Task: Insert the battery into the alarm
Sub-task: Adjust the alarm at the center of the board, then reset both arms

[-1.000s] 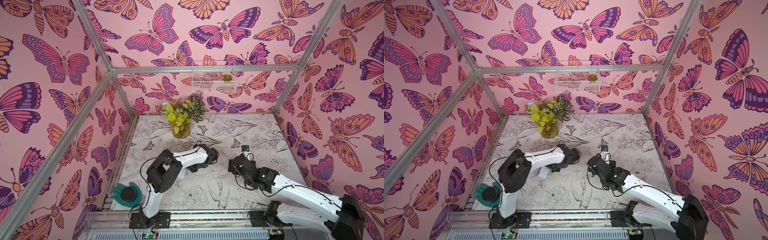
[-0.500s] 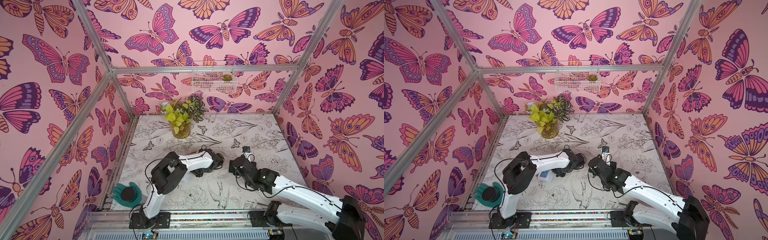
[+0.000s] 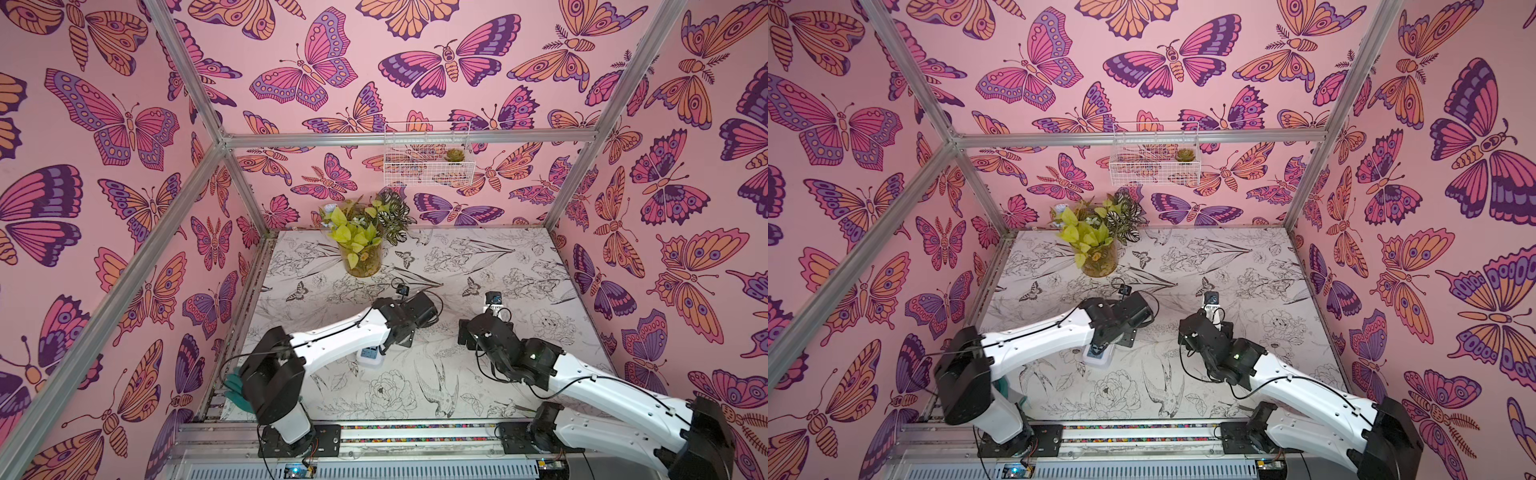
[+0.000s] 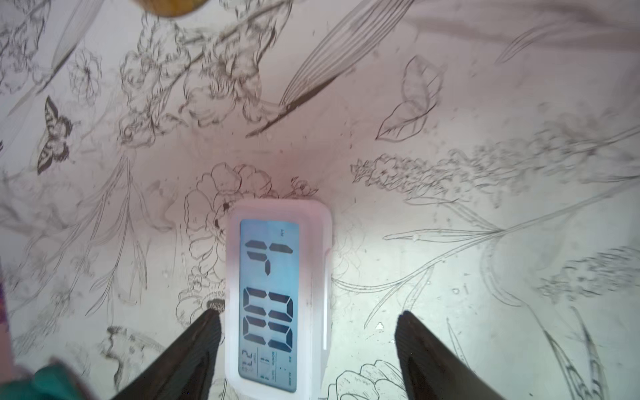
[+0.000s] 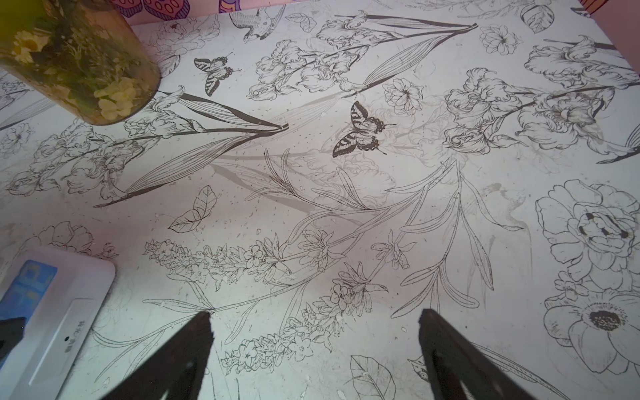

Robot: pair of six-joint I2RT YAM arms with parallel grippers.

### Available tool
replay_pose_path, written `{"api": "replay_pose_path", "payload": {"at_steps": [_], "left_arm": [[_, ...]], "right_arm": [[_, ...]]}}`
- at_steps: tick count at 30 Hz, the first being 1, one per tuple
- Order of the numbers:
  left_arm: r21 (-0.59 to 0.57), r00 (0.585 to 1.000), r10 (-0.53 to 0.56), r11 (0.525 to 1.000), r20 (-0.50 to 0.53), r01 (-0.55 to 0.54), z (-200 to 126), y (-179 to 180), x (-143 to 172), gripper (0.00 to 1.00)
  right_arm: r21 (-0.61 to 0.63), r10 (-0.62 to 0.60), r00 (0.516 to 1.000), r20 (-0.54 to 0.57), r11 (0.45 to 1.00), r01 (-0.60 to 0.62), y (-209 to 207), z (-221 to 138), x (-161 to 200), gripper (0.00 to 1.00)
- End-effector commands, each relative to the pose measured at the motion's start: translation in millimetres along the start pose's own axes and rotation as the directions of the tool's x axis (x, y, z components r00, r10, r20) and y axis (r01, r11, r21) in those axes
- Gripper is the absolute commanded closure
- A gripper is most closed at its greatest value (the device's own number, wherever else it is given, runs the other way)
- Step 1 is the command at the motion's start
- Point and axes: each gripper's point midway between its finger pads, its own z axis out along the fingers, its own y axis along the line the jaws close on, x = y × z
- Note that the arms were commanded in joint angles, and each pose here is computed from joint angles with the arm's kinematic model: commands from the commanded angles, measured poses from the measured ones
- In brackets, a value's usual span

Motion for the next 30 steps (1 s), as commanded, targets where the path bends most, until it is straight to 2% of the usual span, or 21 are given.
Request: {"api": "replay_pose_path", "payload": {"at_steps": [1,2,4,7,8,10,12,16,20,22,26,30], "left_arm": [[0.097,0.982,-0.086,0.993,0.166,0.071,-15.9,18.5,-29.5,0.05],[0.110,0.972,-0.120,0.989,0.204,0.099,-20.6,29.8,-34.6,0.00],[0.156,0.931,-0.198,0.975,0.307,0.156,-35.5,57.5,-43.2,0.00],[0.192,0.844,-0.314,0.948,0.436,0.254,-41.6,104.6,-44.5,0.00],[0.191,0.811,-0.344,0.939,0.474,0.287,-41.6,121.1,-43.1,0.00],[0.173,0.769,-0.390,0.920,0.506,0.353,-37.3,150.9,-35.4,0.00],[0.086,0.729,-0.432,0.883,0.531,0.461,-31.0,188.1,-23.9,0.00],[-0.109,0.710,-0.404,0.824,0.576,0.557,-18.0,240.5,-5.7,0.00],[-0.247,0.710,-0.376,0.755,0.596,0.607,-2.1,275.0,13.4,0.00],[-0.258,0.715,-0.360,0.758,0.600,0.599,8.6,280.3,16.9,0.00],[-0.279,0.691,-0.280,0.766,0.667,0.580,17.9,286.0,15.0,0.00],[-0.225,0.670,-0.309,0.779,0.675,0.586,41.8,284.7,22.1,0.00]], "right_arm": [[-0.030,-0.042,0.997,0.065,0.999,0.044,9.2,-8.2,-25.0,0.04],[-0.024,-0.049,0.996,0.079,0.998,0.051,9.3,-8.8,-29.1,0.02],[0.005,-0.070,0.991,0.117,0.998,0.070,7.0,-11.2,-39.9,0.01],[0.099,-0.148,0.970,0.194,0.986,0.130,-2.6,-13.2,-58.0,0.01],[0.147,-0.170,0.960,0.220,0.979,0.140,-8.4,-14.2,-64.2,0.01],[0.237,-0.227,0.936,0.269,0.958,0.164,-16.6,-13.8,-75.4,0.01],[0.273,-0.272,0.921,0.280,0.942,0.196,-20.7,-6.0,-81.6,0.00],[0.263,-0.172,0.960,0.223,0.958,0.110,-55.8,24.1,-85.6,0.00],[0.328,-0.163,0.956,0.243,0.941,0.077,-99.2,45.9,-84.7,0.01],[0.343,-0.169,0.950,0.264,0.936,0.072,-113.3,54.1,-79.9,0.01],[0.331,-0.061,0.962,0.268,0.943,-0.032,-141.3,60.1,-81.0,0.01],[0.381,-0.106,0.947,0.302,0.924,-0.018,-156.5,67.2,-81.8,0.01]]}}
